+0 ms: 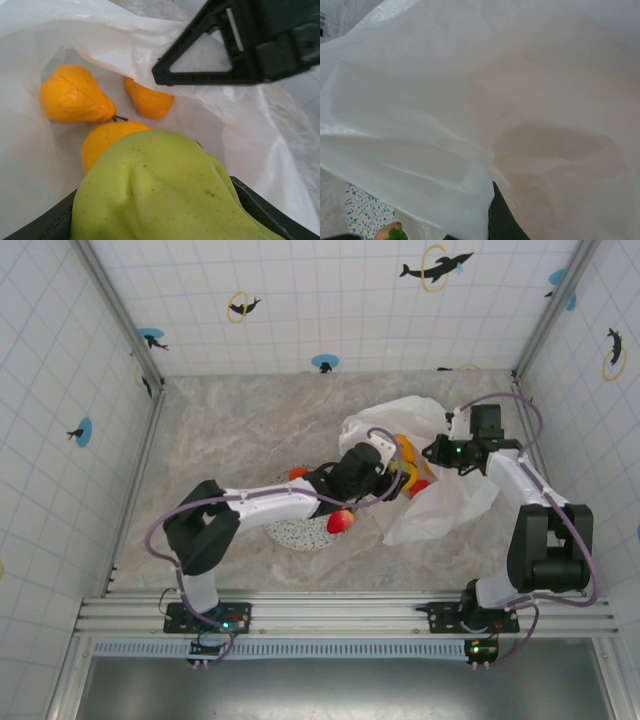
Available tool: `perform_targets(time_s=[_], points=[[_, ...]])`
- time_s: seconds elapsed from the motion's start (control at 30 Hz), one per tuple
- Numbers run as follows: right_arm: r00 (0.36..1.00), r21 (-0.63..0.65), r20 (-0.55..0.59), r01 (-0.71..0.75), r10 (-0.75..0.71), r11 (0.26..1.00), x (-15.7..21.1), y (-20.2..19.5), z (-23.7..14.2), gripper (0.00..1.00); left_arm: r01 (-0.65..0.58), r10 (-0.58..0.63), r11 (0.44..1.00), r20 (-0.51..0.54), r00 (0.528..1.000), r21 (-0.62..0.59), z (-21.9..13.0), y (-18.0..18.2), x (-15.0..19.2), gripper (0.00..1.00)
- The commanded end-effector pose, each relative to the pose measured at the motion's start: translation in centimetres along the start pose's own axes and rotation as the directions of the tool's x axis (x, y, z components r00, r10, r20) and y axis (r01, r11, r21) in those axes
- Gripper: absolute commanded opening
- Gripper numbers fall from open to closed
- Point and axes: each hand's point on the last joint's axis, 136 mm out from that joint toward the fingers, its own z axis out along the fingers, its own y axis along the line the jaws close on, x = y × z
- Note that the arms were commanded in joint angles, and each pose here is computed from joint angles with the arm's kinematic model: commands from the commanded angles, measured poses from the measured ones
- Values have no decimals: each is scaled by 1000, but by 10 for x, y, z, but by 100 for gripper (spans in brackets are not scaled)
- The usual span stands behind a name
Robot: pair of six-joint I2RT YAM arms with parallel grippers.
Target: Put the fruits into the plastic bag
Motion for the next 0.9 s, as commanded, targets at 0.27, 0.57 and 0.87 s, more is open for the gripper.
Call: perform_targets(time_s=[0.27, 0.57, 0.87], points=[[995, -59, 101, 14, -8, 998, -27, 31, -27, 0, 4, 19, 993, 193, 981, -120, 42, 36, -42, 60], [993, -75, 119, 10, -1, 997, -35, 36, -28, 0, -17, 59, 989, 285, 957, -150, 70, 43, -54, 61], [989, -83, 147, -16, 28, 996, -46, 39, -30, 0, -66, 115, 982, 287, 951, -175, 103, 47, -51, 67]])
